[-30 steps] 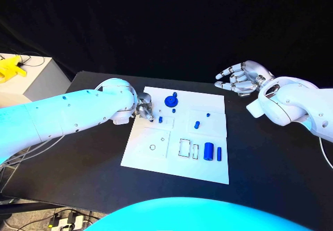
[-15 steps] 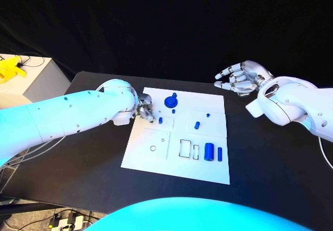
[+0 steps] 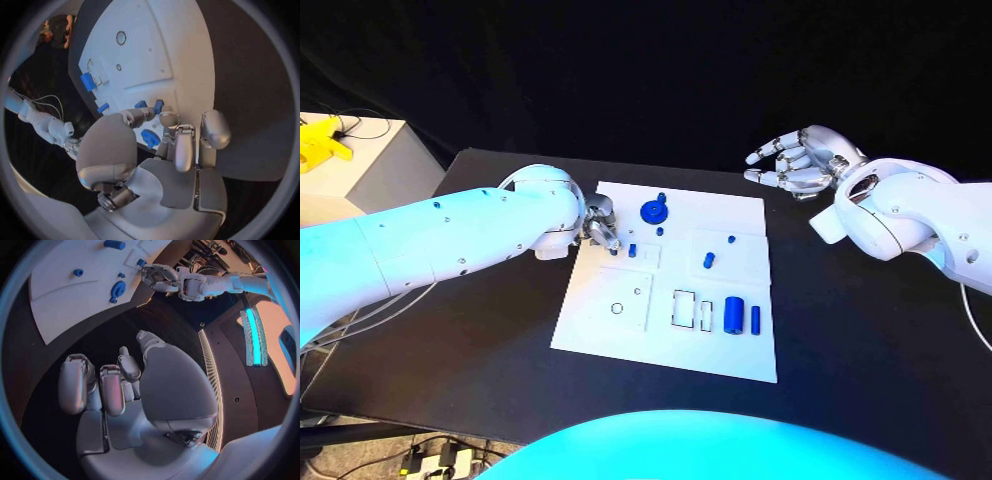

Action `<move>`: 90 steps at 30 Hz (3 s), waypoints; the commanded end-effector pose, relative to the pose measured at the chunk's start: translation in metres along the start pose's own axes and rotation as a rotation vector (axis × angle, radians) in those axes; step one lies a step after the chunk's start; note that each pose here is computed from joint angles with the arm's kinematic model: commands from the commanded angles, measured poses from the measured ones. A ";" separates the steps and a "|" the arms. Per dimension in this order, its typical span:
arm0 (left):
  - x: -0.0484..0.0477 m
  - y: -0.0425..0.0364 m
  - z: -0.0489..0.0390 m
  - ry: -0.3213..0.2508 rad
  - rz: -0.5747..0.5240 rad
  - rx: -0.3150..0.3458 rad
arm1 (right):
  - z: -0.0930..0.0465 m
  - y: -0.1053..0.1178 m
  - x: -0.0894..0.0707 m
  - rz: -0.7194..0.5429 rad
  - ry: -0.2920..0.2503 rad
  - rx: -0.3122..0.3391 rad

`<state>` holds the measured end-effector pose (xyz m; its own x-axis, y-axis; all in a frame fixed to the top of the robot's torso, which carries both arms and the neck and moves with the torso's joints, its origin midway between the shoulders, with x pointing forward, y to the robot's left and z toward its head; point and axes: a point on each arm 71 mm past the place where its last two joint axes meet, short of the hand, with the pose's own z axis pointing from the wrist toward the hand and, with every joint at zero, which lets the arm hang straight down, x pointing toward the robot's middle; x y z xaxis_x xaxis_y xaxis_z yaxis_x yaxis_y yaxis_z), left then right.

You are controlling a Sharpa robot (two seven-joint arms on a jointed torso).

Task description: Assemble the parts on the task board

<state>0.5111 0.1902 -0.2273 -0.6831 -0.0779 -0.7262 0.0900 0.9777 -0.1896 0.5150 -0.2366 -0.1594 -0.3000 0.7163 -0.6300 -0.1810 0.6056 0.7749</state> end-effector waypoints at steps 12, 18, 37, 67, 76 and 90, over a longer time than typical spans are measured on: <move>0.0027 0.0092 0.0035 -0.001 -0.013 -0.019 | 0.000 0.001 0.001 -0.006 0.005 -0.016; 0.0011 0.0102 0.0035 -0.017 -0.026 -0.019 | 0.000 0.001 0.001 -0.006 0.006 -0.016; -0.0150 0.0132 -0.0172 -0.085 -0.168 0.041 | -0.001 -0.001 0.002 -0.005 0.008 -0.012; -0.0239 -0.0694 -0.0012 -0.355 0.055 0.593 | 0.001 0.000 0.004 -0.001 0.002 -0.019; -0.0228 -0.0726 0.0124 -0.373 0.188 0.559 | 0.001 0.000 0.004 0.000 0.001 -0.021; -0.0151 -0.0690 0.0260 -0.317 0.263 0.490 | 0.002 0.001 0.005 0.000 0.002 -0.024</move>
<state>0.5348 0.1203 -0.2176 -0.3467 -0.0235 -0.9377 0.5850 0.7760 -0.2358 0.5153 -0.2331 -0.1625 -0.3006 0.7180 -0.6278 -0.1869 0.6011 0.7770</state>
